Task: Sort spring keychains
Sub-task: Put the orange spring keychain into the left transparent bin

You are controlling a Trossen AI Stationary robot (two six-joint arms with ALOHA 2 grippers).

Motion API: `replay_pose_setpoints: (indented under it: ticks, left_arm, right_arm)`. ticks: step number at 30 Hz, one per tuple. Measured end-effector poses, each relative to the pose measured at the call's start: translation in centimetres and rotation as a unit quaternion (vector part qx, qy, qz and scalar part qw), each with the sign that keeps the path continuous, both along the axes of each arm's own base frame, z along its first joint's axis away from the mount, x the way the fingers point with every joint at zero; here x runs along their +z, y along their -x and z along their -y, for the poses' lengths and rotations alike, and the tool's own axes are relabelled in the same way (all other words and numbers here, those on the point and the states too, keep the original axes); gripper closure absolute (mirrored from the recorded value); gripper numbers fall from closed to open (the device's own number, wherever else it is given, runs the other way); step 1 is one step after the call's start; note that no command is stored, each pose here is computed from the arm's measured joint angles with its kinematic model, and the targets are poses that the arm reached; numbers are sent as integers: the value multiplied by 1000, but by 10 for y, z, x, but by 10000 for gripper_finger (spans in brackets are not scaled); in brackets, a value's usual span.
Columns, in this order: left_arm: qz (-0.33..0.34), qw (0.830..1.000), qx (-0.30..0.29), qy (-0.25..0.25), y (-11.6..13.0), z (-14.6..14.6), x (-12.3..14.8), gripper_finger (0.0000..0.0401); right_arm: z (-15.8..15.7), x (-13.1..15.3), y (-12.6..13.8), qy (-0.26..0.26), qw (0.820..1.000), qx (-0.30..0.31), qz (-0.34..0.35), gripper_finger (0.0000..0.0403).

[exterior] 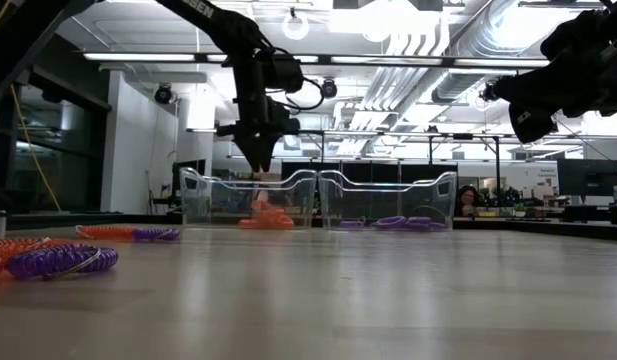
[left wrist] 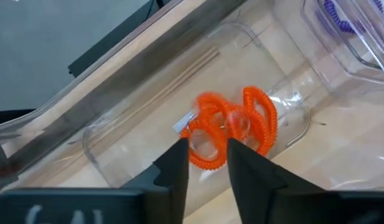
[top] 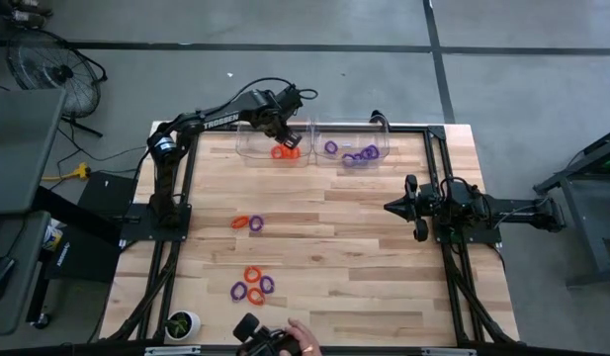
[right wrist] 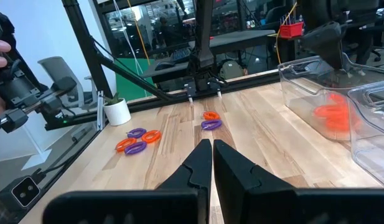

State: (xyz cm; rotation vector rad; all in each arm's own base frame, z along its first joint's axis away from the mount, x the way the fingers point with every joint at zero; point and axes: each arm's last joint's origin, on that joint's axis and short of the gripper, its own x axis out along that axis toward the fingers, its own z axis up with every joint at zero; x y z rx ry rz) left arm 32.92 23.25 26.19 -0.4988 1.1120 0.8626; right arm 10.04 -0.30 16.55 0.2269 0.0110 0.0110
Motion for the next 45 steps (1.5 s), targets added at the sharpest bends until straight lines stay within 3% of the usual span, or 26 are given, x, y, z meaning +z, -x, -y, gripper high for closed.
replay_pose_setpoints:
  ticks: [9,19,27,32,38,45]
  left_arm:
    - [-9,999,-34,-7,-1,9,6,237]
    - [-1,997,-72,-21,11,42,45,233]
    - [-16,997,-81,1,22,76,64,233]
    - [-32,996,-80,14,27,95,65,233]
    - [-45,996,-73,32,42,120,48,233]
    - [-60,993,-79,64,73,151,26,233]
  right_arm:
    - [0,0,0,0,1000,0,0,391]
    - [0,0,0,0,1000,0,0,391]
    - [0,0,0,0,1000,0,0,391]
    - [0,0,0,0,1000,0,0,391]
    - [0,0,0,0,1000,0,0,391]
    - [0,0,0,0,1000,0,0,391]
